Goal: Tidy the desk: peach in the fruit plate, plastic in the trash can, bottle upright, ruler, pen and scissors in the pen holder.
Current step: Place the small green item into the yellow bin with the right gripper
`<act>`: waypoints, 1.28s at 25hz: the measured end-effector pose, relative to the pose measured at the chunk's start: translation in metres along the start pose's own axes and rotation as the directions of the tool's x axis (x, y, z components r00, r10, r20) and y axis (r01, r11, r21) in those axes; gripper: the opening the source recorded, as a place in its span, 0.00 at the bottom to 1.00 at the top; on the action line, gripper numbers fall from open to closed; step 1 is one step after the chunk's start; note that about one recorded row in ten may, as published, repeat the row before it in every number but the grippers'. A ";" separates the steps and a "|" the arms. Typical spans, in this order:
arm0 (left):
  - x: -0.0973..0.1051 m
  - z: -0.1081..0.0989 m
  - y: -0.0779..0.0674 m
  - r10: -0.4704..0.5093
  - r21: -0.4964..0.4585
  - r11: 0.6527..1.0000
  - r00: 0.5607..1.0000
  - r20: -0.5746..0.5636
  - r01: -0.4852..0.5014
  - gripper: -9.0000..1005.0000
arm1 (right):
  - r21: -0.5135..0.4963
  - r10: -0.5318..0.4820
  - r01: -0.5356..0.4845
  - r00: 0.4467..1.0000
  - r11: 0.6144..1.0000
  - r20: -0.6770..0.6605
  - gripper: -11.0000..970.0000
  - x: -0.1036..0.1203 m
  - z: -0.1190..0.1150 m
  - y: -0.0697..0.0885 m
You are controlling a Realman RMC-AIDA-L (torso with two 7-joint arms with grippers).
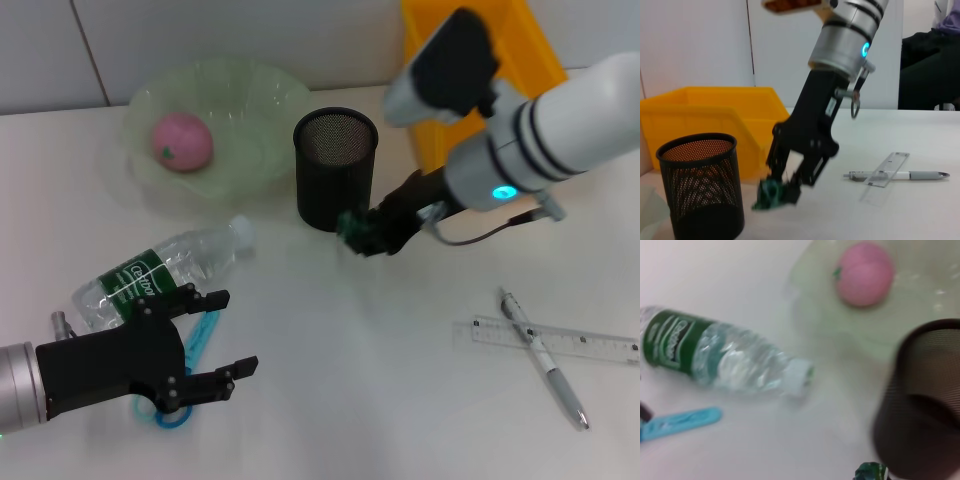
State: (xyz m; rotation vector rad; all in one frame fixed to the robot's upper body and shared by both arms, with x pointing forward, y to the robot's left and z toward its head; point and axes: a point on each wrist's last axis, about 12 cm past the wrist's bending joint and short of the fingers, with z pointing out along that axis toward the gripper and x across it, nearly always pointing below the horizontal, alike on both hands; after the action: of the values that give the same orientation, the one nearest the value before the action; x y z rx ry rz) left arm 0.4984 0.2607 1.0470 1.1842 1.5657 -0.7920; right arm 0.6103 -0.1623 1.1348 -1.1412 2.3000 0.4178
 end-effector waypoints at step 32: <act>0.001 -0.001 -0.001 -0.004 0.000 1.000 1.000 -0.001 0.004 0.75 | 0.398 0.097 -0.171 0.975 0.901 0.201 0.41 0.003 -0.091 -0.085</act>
State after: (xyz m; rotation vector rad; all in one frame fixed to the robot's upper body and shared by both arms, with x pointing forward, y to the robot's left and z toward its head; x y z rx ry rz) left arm 0.4967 0.2614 1.0461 1.1818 1.5693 -0.7943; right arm 0.6477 -0.2587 1.2034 -0.7085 2.1766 0.0655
